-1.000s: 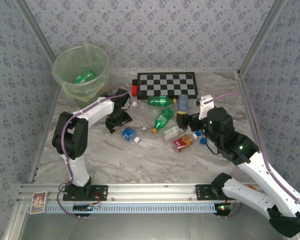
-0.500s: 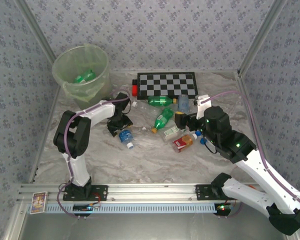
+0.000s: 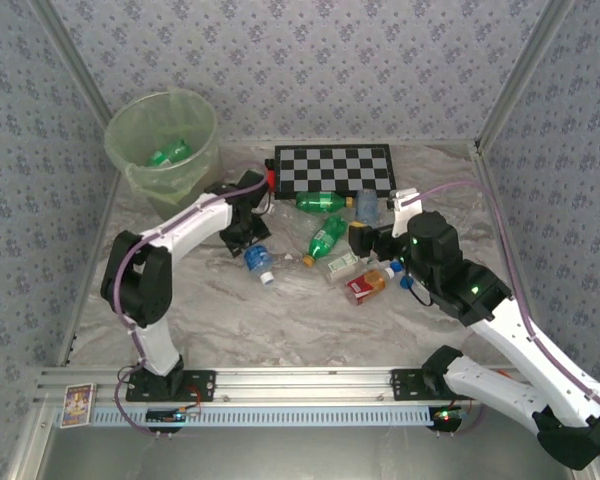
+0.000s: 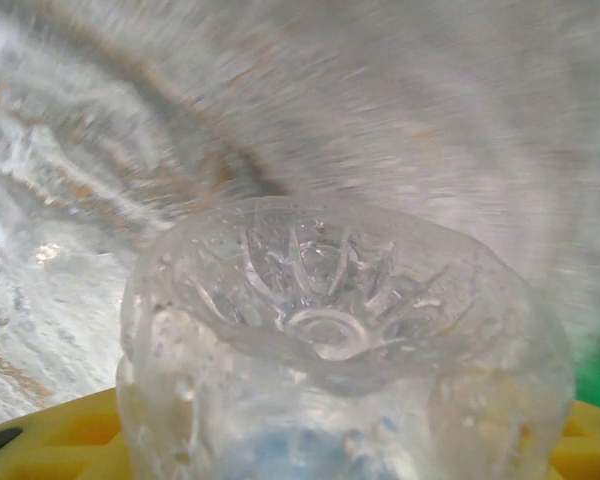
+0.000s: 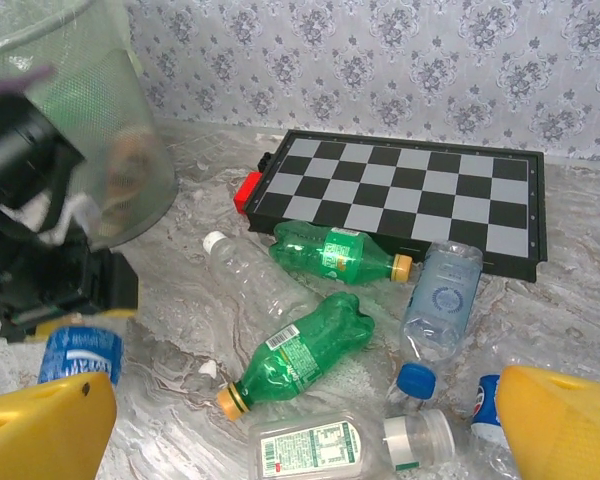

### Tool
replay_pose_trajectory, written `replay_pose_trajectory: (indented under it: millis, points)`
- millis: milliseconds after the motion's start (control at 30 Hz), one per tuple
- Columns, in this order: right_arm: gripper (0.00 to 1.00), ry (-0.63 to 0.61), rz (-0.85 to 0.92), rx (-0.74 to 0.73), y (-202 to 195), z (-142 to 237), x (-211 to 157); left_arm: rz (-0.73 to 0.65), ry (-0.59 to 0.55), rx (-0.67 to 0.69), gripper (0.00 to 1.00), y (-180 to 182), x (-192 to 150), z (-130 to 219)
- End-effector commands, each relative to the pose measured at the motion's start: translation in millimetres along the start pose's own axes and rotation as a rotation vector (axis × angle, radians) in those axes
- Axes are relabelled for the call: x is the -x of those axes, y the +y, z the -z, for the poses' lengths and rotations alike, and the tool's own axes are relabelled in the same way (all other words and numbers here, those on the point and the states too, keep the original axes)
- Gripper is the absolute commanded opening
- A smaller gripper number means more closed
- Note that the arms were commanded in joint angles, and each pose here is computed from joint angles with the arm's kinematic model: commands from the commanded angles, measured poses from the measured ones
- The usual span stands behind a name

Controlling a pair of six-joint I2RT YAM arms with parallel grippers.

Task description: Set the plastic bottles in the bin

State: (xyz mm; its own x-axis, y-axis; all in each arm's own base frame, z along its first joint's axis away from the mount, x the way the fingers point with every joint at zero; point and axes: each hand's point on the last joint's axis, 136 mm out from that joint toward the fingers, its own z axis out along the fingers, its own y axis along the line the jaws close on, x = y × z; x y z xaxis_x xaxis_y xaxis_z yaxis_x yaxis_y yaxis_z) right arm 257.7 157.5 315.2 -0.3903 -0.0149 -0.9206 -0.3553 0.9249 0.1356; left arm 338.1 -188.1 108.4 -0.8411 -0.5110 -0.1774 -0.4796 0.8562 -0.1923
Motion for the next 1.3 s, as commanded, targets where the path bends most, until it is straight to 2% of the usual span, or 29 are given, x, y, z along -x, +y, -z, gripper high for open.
replay_pose_trajectory:
  millis: [0, 200, 367, 600, 800, 967, 1100, 1267]
  points:
    - [0.99, -0.043, -0.004, 0.014, 6, -1, 15, -0.034, -0.156, -0.085, 0.58, -18, 24, 68]
    - [0.99, -0.038, 0.029, 0.044, 17, -14, 26, -0.074, -0.399, -0.218, 0.58, -38, 65, 150]
    - [0.99, -0.032, 0.041, 0.06, 25, -26, 33, -0.115, -0.611, -0.262, 0.58, -38, 99, 220]
    - [0.99, -0.041, 0.042, 0.055, 30, -38, 43, -0.103, -0.814, -0.3, 0.58, -14, 159, 298]
    - [0.99, -0.042, 0.065, 0.05, 33, -49, 51, -0.093, -0.978, -0.245, 0.58, 19, 215, 350]
    - [0.99, -0.06, 0.056, 0.055, 39, -56, 64, -0.113, -1.073, -0.2, 0.58, 35, 261, 367]
    - [0.99, -0.057, 0.053, 0.054, 41, -62, 65, -0.062, -1.062, -0.218, 0.57, 45, 291, 351]
    - [0.99, -0.06, 0.06, 0.032, 38, -65, 67, -0.085, -1.04, -0.193, 0.57, 34, 311, 322]
